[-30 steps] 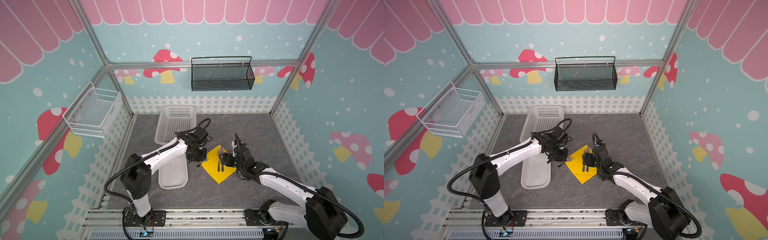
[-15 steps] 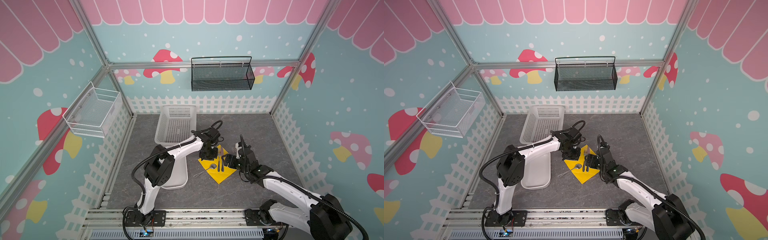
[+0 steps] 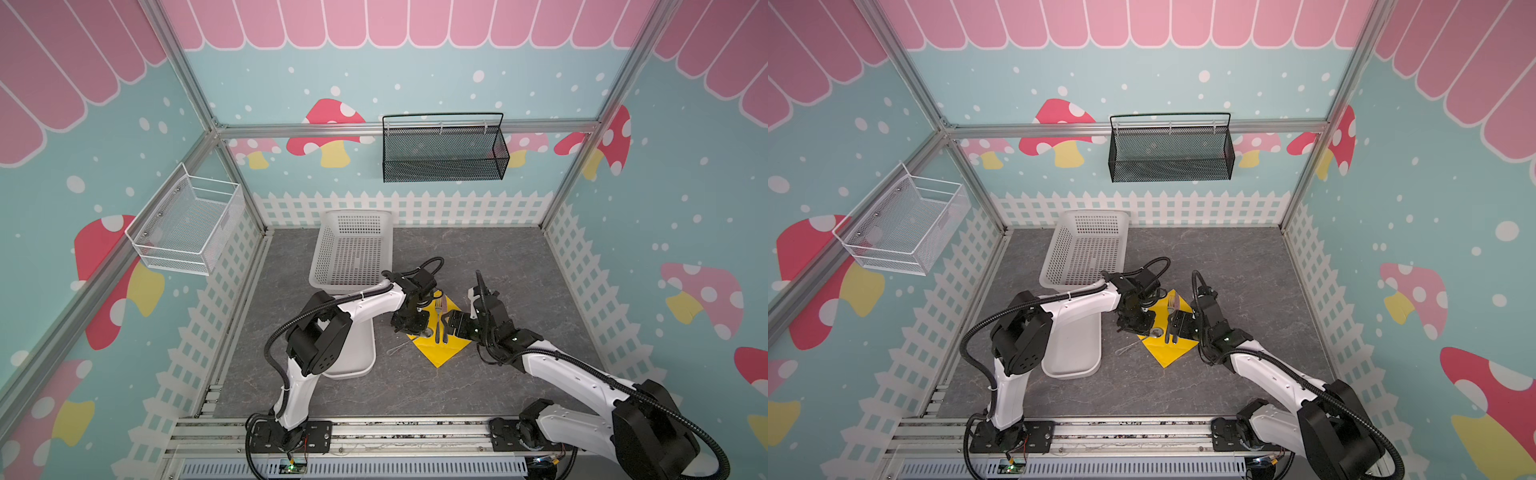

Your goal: Place the utensils on the paper napkin and roll it up

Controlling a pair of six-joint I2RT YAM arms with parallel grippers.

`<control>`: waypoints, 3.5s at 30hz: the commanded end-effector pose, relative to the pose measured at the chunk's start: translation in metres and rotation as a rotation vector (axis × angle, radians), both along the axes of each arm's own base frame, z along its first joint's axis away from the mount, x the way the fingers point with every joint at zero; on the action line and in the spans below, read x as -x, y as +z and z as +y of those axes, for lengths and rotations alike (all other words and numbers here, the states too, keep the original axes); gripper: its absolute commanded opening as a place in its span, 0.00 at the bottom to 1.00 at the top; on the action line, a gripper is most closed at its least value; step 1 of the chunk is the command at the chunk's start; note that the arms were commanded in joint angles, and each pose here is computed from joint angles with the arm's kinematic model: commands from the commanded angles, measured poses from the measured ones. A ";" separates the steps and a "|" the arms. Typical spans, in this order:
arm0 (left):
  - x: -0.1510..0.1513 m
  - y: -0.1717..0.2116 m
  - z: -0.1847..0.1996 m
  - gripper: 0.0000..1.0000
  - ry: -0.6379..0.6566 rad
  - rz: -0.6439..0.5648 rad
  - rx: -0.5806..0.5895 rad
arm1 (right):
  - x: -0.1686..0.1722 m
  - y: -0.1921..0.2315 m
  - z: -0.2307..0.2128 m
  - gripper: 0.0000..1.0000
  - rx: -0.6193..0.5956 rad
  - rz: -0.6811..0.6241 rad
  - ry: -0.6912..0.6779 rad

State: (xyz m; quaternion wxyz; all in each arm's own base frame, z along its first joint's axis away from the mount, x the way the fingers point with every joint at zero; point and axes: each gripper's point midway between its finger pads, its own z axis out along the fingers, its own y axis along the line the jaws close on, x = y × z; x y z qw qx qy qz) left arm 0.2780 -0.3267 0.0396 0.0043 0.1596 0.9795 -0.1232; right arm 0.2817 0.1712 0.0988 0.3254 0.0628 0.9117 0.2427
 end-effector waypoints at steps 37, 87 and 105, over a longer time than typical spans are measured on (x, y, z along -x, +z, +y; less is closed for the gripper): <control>-0.003 -0.018 -0.022 0.18 -0.106 0.022 0.039 | -0.003 0.003 0.000 0.84 -0.014 -0.006 -0.012; 0.011 0.003 -0.014 0.27 -0.202 -0.151 -0.043 | -0.003 0.003 -0.002 0.84 -0.015 -0.004 -0.021; 0.012 -0.013 -0.028 0.27 -0.225 -0.143 -0.066 | 0.001 0.002 -0.023 0.84 -0.021 -0.007 -0.121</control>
